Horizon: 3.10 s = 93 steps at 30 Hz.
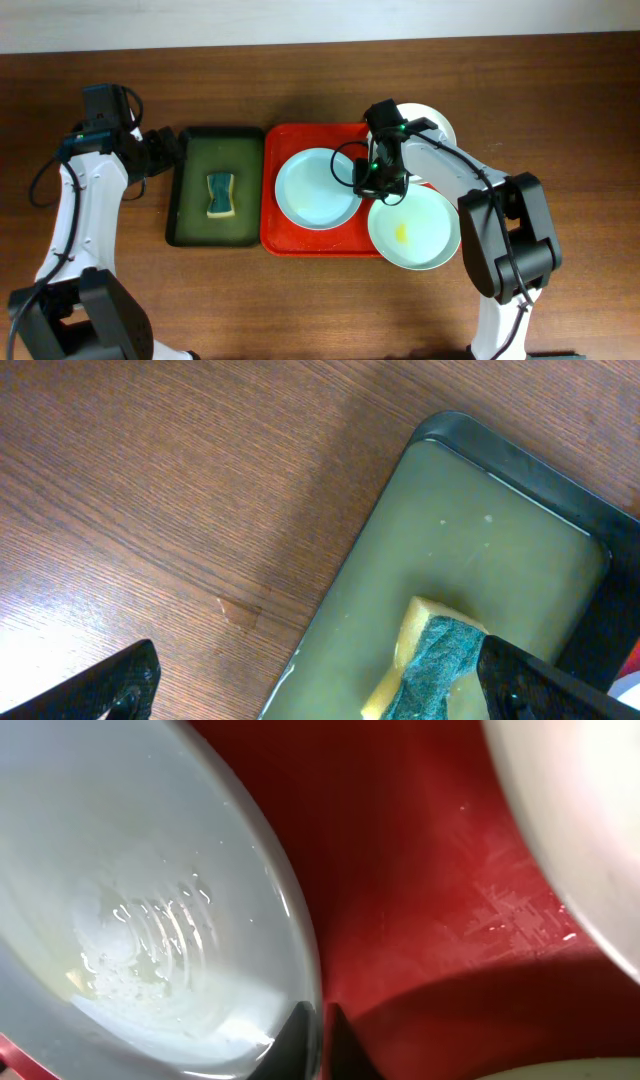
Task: Clean dirty plates on tray and stack at the side
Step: 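Return the sponge to the black tray and release it with left gripper, then lift the light-blue plate with the right gripper and carry it rightward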
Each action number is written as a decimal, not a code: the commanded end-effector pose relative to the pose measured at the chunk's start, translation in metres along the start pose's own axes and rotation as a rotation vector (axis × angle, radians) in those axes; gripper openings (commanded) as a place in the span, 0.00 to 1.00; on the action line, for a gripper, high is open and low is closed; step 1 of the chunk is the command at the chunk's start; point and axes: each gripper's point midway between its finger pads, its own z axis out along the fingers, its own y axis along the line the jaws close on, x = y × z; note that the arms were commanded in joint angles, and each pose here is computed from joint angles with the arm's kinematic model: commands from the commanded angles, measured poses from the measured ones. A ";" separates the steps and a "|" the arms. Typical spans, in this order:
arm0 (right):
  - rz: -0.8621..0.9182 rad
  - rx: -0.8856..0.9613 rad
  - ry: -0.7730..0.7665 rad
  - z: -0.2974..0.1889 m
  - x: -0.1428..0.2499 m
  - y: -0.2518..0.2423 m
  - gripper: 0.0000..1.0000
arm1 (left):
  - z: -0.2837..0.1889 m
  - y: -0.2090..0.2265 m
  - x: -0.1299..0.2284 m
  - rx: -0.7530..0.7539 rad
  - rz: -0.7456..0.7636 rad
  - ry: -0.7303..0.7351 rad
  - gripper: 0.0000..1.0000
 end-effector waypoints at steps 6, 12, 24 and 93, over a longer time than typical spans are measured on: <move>0.000 0.017 0.013 0.008 0.004 -0.003 0.04 | -0.007 0.001 -0.006 0.004 -0.020 -0.023 0.99; 0.055 -0.205 0.095 -0.026 0.001 0.023 0.04 | -0.007 0.001 -0.006 0.004 -0.020 -0.023 0.99; -0.078 -0.095 -0.109 -0.083 -0.040 0.076 0.04 | -0.007 0.001 -0.006 0.004 -0.019 -0.023 0.99; -0.451 0.249 -0.852 -0.178 -0.048 0.241 0.04 | -0.007 0.001 -0.006 0.004 -0.019 -0.023 0.99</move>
